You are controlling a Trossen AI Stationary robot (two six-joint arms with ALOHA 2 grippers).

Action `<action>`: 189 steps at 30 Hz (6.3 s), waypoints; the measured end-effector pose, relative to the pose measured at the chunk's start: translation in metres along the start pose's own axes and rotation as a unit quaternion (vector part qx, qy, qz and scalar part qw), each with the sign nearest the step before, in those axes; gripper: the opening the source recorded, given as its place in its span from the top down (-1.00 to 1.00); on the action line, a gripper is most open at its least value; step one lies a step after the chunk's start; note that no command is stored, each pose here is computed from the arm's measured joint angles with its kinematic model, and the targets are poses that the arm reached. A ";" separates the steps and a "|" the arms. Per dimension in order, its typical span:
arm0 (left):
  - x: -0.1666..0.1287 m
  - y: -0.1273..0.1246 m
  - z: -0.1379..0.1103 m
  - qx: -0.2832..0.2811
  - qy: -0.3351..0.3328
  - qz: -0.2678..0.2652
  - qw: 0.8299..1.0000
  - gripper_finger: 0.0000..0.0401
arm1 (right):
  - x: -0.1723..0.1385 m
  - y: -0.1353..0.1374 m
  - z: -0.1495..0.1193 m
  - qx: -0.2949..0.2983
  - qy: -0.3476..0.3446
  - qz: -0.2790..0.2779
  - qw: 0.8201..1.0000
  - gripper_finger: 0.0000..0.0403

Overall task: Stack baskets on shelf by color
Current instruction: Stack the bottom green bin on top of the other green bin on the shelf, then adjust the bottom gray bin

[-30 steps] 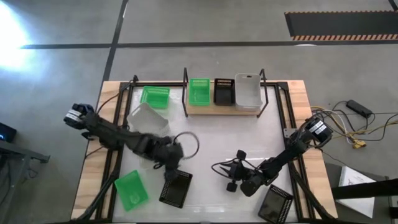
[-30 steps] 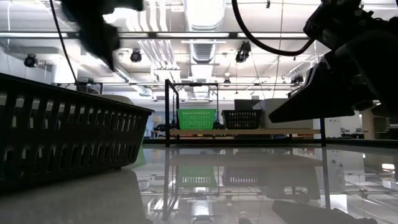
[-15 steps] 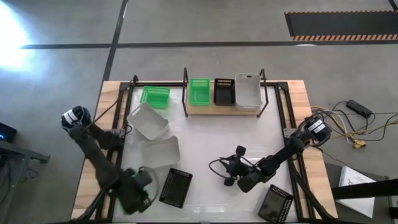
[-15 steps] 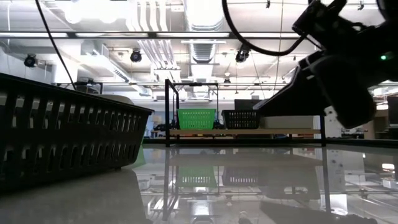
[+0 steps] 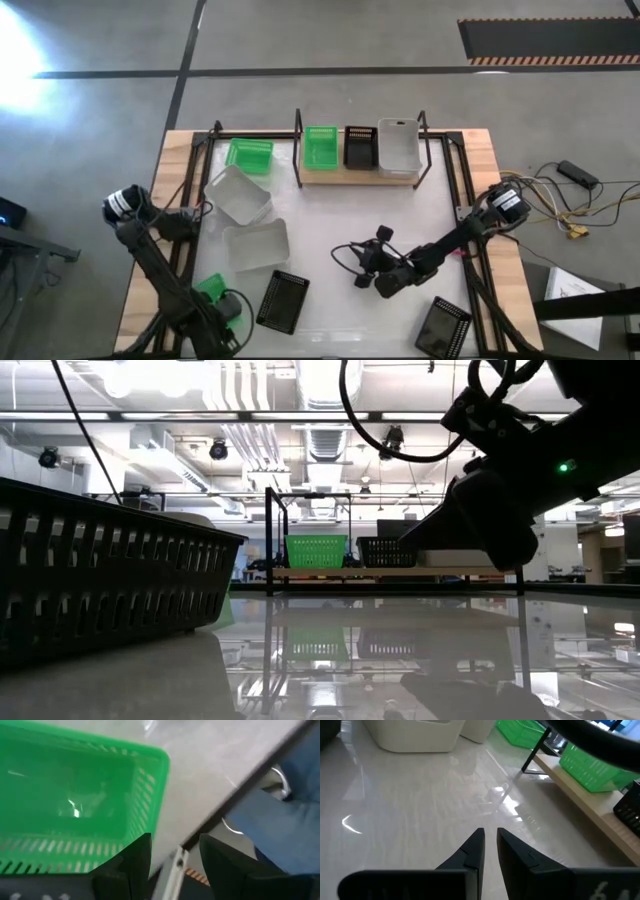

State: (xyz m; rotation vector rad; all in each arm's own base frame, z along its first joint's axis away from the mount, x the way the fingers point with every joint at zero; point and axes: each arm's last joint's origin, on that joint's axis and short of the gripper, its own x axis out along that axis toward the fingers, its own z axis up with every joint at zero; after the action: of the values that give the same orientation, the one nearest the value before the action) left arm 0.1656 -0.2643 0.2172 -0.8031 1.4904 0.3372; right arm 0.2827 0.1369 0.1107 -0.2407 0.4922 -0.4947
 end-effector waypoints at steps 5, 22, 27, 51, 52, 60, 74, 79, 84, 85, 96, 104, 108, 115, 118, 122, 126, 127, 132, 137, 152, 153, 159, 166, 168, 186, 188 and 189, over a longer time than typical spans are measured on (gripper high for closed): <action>0.030 0.000 0.000 0.000 0.016 0.053 0.998 0.24 | 0.000 0.000 0.000 -0.011 0.000 0.000 1.000 0.79; 0.019 -0.019 -0.008 0.087 0.059 0.097 0.990 0.98 | -0.009 0.007 -0.002 -0.019 -0.006 0.017 1.000 0.79; -0.012 -0.033 -0.014 0.060 0.053 0.095 0.992 1.00 | -0.018 0.011 -0.006 -0.049 -0.001 0.026 0.998 0.79; -0.140 -0.029 0.230 0.446 -0.256 0.188 0.837 1.00 | -0.047 0.021 -0.028 -0.011 0.012 0.065 0.998 0.79; -0.146 -0.017 0.250 0.450 -0.257 0.206 0.830 1.00 | -0.048 0.021 -0.030 -0.010 0.013 0.066 0.998 0.79; -0.184 0.089 0.364 0.425 -0.249 0.251 0.833 1.00 | -0.051 0.016 -0.043 0.034 0.021 0.063 0.997 0.79; -0.167 0.122 0.404 0.382 -0.217 0.276 0.855 1.00 | -0.048 0.012 -0.041 0.018 -0.006 0.014 1.000 0.79; -0.158 0.125 0.408 0.371 -0.194 0.277 0.865 1.00 | -0.048 0.012 -0.041 0.018 -0.006 0.014 1.000 0.79; -0.151 0.126 0.410 0.371 -0.187 0.278 0.866 1.00 | -0.049 0.012 -0.040 0.022 -0.008 0.015 1.000 0.79; -0.150 0.127 0.409 0.371 -0.184 0.278 0.867 1.00 | -0.049 0.012 -0.040 0.022 -0.008 0.015 1.000 0.79; -0.149 0.127 0.410 0.370 -0.188 0.278 0.866 1.00 | -0.049 0.012 -0.040 0.023 -0.008 0.016 1.000 0.79; -0.150 0.127 0.412 0.358 -0.200 0.275 0.870 0.72 | -0.049 0.012 -0.040 0.023 -0.008 0.016 1.000 0.79; -0.150 0.127 0.413 0.357 -0.202 0.275 0.870 0.53 | -0.049 0.012 -0.040 0.024 -0.008 0.016 1.000 0.79; -0.152 0.125 0.417 0.344 -0.231 0.272 0.868 0.39 | -0.049 0.012 -0.040 0.024 -0.009 0.016 1.000 0.79; -0.153 0.123 0.419 0.348 -0.244 0.275 0.862 0.43 | -0.049 0.012 -0.040 0.024 -0.008 0.016 1.000 0.79; -0.153 0.121 0.420 0.357 -0.256 0.282 0.853 0.67 | -0.049 0.012 -0.040 0.024 -0.009 0.016 1.000 0.79; -0.153 0.121 0.420 0.366 -0.252 0.285 0.849 0.95 | -0.049 0.012 -0.040 0.024 -0.009 0.016 1.000 0.79; -0.153 0.121 0.420 0.367 -0.252 0.286 0.849 0.97 | -0.049 0.012 -0.040 0.024 -0.009 0.016 1.000 0.79; -0.152 0.117 0.419 0.363 -0.254 0.312 0.841 0.99 | -0.049 0.012 -0.040 0.024 -0.009 0.016 1.000 0.79; -0.151 0.115 0.419 0.365 -0.260 0.298 0.843 0.99 | -0.048 0.012 -0.040 0.024 -0.008 0.016 1.000 0.79; -0.132 0.121 0.419 0.369 -0.238 0.289 0.851 0.70 | -0.049 0.012 -0.040 0.025 -0.009 0.016 1.000 0.79; -0.134 0.121 0.419 0.369 -0.240 0.289 0.850 0.64 | -0.048 0.012 -0.040 0.025 -0.009 0.016 1.000 0.79; -0.159 0.115 0.413 0.364 -0.279 0.285 0.842 0.34 | -0.049 0.012 -0.040 0.026 -0.009 0.017 0.999 0.79; -0.170 0.089 0.375 0.327 -0.328 0.231 0.856 0.30 | -0.049 0.014 -0.037 0.040 -0.015 0.021 0.999 0.79; -0.160 0.075 0.360 0.344 -0.337 0.213 0.850 0.32 | -0.049 0.014 -0.036 0.048 -0.019 0.023 0.998 0.79; -0.058 -0.032 0.113 0.497 -0.349 0.016 0.794 0.37 | -0.072 0.059 0.036 0.047 -0.050 0.176 0.982 0.79; -0.052 -0.032 0.086 0.472 -0.328 -0.006 0.818 0.37 | -0.085 0.067 0.047 0.038 -0.062 0.192 0.979 0.79; -0.049 -0.031 0.073 0.451 -0.314 -0.016 0.835 0.37 | -0.093 0.070 0.050 0.031 -0.067 0.195 0.978 0.79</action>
State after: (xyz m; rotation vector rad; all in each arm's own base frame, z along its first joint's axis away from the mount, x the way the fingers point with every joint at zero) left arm 0.2356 -0.2250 0.2639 0.0704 0.8345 -0.1475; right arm 0.2649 0.2494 0.1665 -0.1115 0.3795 -0.1085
